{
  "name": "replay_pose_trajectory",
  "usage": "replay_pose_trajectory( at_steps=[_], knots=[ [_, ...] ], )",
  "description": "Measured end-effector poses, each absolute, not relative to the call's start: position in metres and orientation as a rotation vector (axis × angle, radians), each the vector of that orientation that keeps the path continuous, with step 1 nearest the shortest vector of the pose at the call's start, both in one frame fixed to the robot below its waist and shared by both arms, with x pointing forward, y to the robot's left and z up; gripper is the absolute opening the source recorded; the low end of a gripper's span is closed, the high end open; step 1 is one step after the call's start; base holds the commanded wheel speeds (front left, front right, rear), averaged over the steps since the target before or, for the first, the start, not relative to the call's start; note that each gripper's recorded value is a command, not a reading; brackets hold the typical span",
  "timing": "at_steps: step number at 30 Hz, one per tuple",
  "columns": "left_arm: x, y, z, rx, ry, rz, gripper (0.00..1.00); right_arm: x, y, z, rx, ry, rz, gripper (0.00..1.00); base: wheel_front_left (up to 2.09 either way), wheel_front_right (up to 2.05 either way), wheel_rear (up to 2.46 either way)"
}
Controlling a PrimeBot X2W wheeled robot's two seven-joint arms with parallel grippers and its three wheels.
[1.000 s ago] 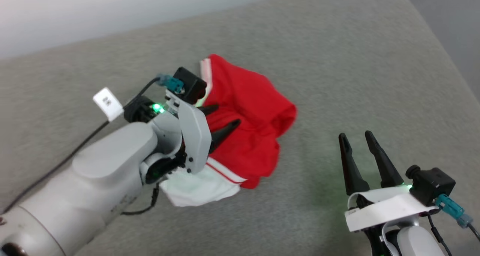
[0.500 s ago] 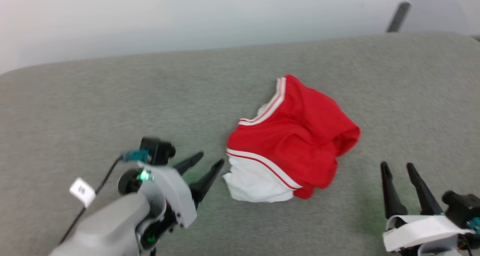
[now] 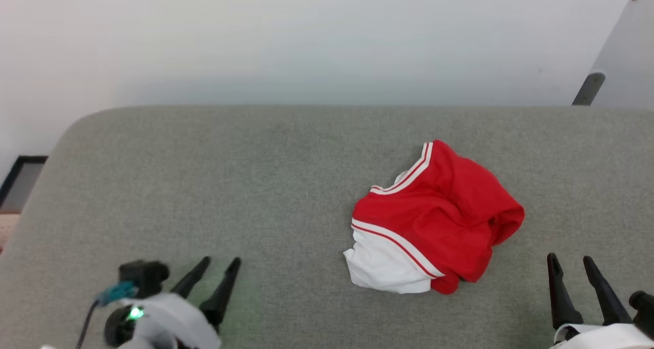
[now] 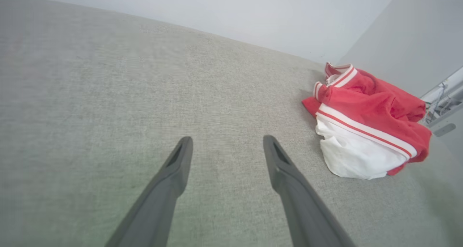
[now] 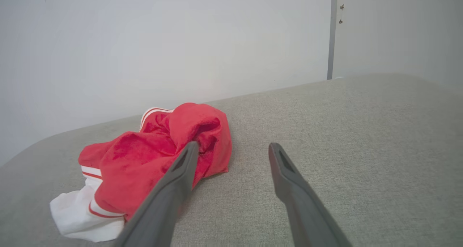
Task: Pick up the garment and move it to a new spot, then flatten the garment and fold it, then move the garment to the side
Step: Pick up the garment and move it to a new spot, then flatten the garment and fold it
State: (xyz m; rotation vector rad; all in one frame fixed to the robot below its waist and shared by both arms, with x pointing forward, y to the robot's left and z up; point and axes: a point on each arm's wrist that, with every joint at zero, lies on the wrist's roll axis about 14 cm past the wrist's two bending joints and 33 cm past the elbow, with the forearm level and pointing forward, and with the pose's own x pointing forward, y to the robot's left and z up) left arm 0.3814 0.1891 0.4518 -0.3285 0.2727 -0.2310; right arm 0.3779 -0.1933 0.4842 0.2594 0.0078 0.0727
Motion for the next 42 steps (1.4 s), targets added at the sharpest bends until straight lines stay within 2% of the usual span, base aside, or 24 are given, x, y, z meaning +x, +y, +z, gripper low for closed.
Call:
replay_pose_trajectory(
  at_steps=[7,17,42],
  knots=[
    [0.368,0.218,0.479,-0.253,0.121,-0.122,1.0,0.367,-0.203,0.501,0.239,-0.039,0.056,1.0,0.0,0.0,0.0],
    [0.364,0.224,0.515,-0.113,-0.048,-0.084,1.0,0.358,-0.214,0.535,0.207,-0.143,0.034,1.0,0.0,0.0,0.0],
    [0.355,0.218,0.498,-0.129,-0.037,-0.069,1.0,0.359,-0.21,0.531,0.208,-0.143,0.02,1.0,0.0,0.0,0.0]
  ],
)
